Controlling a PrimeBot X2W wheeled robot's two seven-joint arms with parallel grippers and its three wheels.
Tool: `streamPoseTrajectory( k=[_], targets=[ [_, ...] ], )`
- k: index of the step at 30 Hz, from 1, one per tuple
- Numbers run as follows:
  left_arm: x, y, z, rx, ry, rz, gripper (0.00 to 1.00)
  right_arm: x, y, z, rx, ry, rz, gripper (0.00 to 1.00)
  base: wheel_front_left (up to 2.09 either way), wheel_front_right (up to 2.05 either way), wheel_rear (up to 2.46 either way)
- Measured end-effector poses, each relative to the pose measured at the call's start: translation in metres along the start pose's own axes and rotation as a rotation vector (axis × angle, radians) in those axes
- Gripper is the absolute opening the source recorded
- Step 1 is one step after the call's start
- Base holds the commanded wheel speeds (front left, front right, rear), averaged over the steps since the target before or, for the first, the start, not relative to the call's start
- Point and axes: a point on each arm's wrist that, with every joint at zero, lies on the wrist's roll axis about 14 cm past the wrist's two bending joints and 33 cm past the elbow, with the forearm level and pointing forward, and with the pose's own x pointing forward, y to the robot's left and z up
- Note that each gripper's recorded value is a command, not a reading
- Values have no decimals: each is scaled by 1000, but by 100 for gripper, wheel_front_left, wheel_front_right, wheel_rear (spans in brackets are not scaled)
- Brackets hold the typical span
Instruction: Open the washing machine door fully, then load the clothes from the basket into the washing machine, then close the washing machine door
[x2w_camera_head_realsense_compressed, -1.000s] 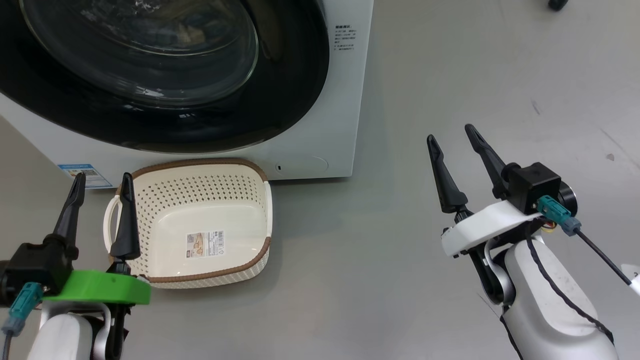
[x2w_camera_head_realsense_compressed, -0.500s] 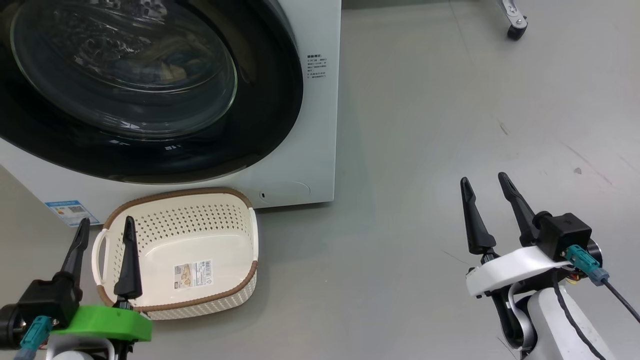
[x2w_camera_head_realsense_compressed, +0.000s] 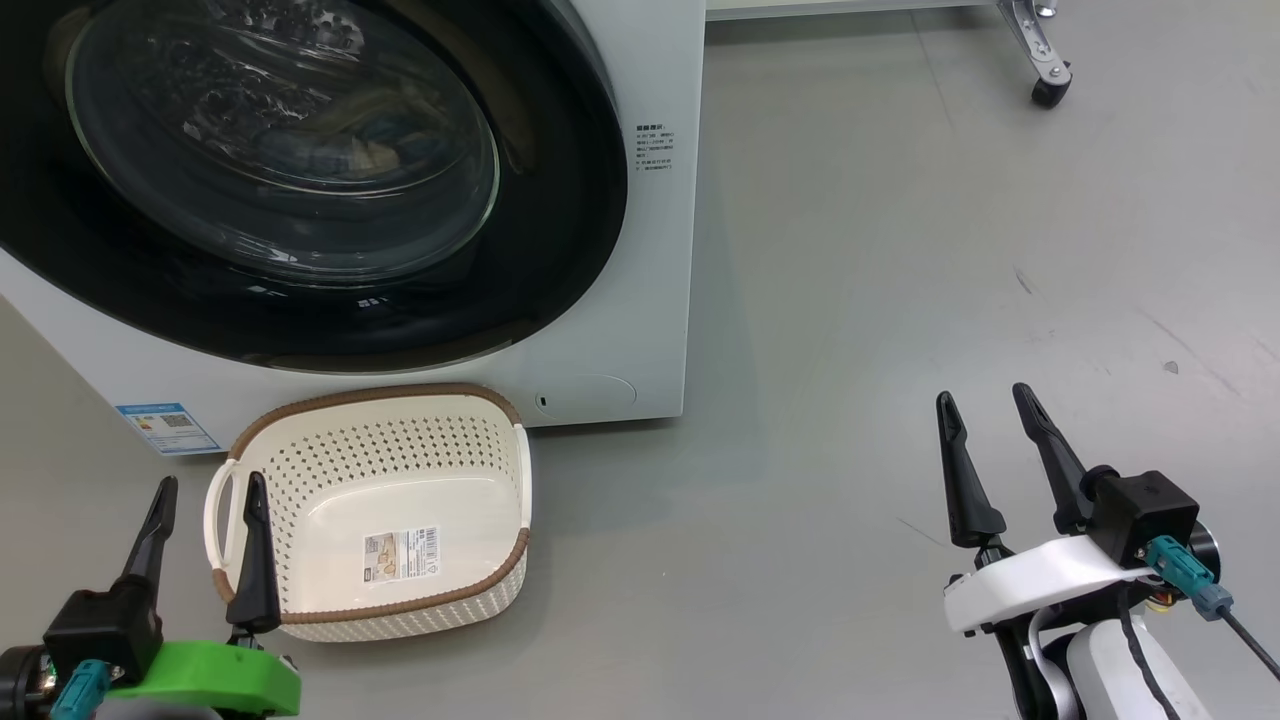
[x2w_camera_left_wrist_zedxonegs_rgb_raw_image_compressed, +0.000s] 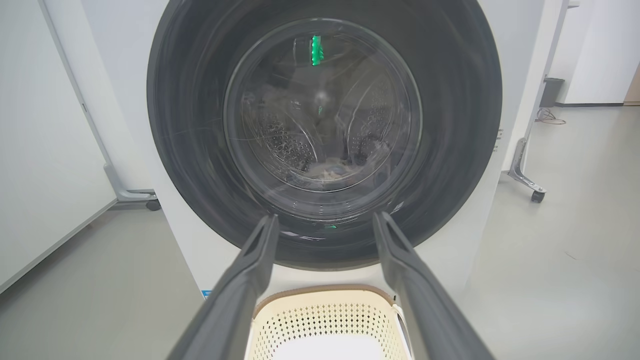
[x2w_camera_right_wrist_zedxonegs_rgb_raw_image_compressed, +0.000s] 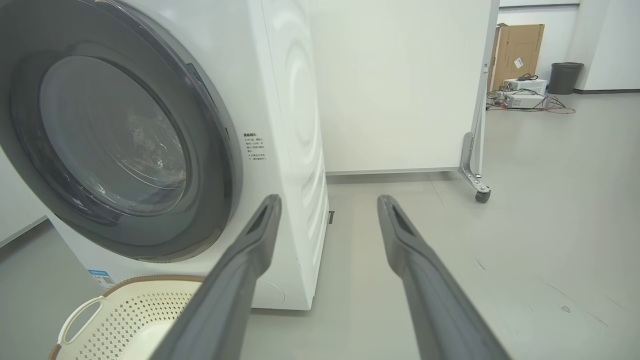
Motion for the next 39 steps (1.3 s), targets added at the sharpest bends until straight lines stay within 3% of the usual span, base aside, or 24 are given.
streamPoseTrajectory(
  k=[39],
  targets=[
    [-12,7,-9,20,28,36,100,-5,7,-9,12,20,13,100,0,0,0]
  ],
)
